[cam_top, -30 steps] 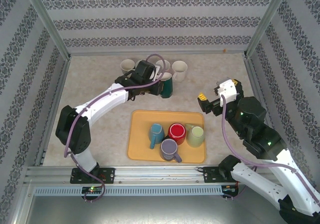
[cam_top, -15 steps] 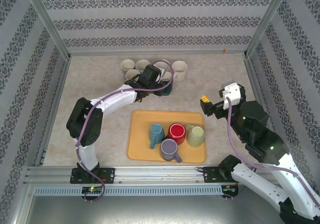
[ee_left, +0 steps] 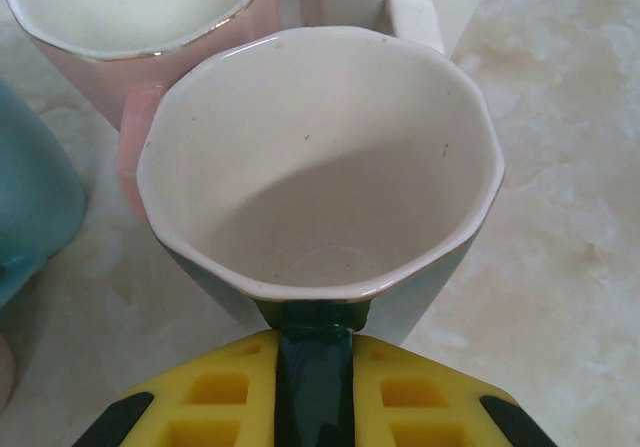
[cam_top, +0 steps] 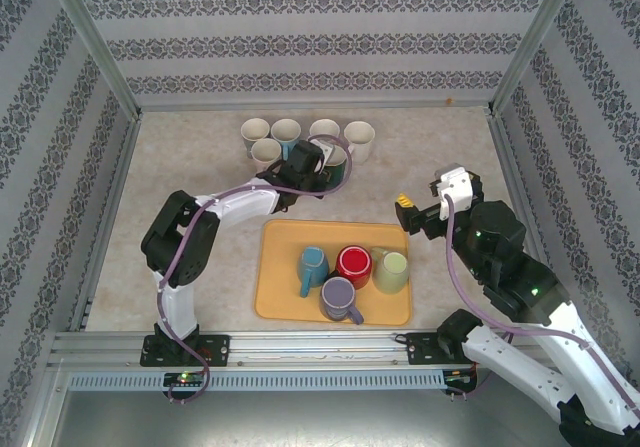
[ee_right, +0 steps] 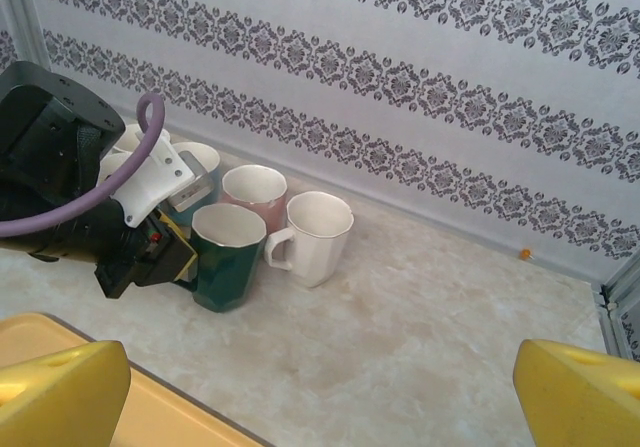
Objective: Turn the mug right side up
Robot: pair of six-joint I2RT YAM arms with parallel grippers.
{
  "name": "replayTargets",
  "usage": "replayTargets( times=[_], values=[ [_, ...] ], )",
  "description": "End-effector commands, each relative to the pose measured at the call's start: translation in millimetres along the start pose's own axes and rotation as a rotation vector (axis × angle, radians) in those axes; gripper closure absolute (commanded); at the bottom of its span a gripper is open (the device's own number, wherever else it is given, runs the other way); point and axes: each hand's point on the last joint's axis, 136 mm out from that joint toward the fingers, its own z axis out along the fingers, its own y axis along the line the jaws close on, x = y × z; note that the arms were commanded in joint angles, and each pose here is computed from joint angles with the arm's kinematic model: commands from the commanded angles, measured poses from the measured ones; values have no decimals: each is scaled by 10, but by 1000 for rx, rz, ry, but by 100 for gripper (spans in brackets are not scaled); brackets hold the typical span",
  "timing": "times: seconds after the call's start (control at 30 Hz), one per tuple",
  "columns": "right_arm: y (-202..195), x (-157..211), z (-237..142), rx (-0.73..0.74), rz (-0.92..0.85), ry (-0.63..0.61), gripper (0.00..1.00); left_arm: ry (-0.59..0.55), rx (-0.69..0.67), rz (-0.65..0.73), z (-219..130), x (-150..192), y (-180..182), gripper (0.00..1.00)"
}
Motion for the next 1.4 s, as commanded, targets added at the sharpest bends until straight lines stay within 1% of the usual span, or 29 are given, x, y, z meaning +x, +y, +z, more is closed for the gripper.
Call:
replayTargets(
  times=[0.0,0.07,0.13,0.33,0.47,0.57,0.77,0.83,0.93,1.03,1.13,1.2,1.27,1.37],
  values=[
    [13,-33,33,-4,9,-19,2,-139,-24,58,19,-299,-51,99],
    [15,-37,31,-6,11,-20,2,-131,-36,79,73,-260,-54,97],
    [18,-38,29,-8,12,-21,2,-131,-50,89,107,-242,-54,93],
    [29,-34,39,-13,6,-17,2,-132,-80,81,177,-239,-11,84],
    [46,-24,62,-19,10,-11,2,-125,-101,80,224,-249,14,81],
    [56,-17,73,-22,12,-7,2,-113,-95,81,266,-233,0,70],
    [58,5,86,-22,10,1,2,-101,-94,76,325,-220,-4,68],
    [60,16,86,-22,11,5,2,-100,-97,68,317,-218,5,65],
    [58,32,76,-22,13,13,2,-112,-95,45,250,-237,18,56],
    [68,23,56,-32,17,7,2,-123,-80,24,165,-267,4,51],
    [111,-1,59,-54,80,-39,2,-133,-60,6,75,-302,-16,43],
    [109,9,40,-57,107,-53,2,-139,-44,-3,2,-316,-35,42],
    [178,22,8,-101,93,-36,2,-156,-34,-17,-111,-350,-39,41],
    [261,92,-1,-150,80,58,2,-170,2,-49,-341,-438,-71,41]
  ],
)
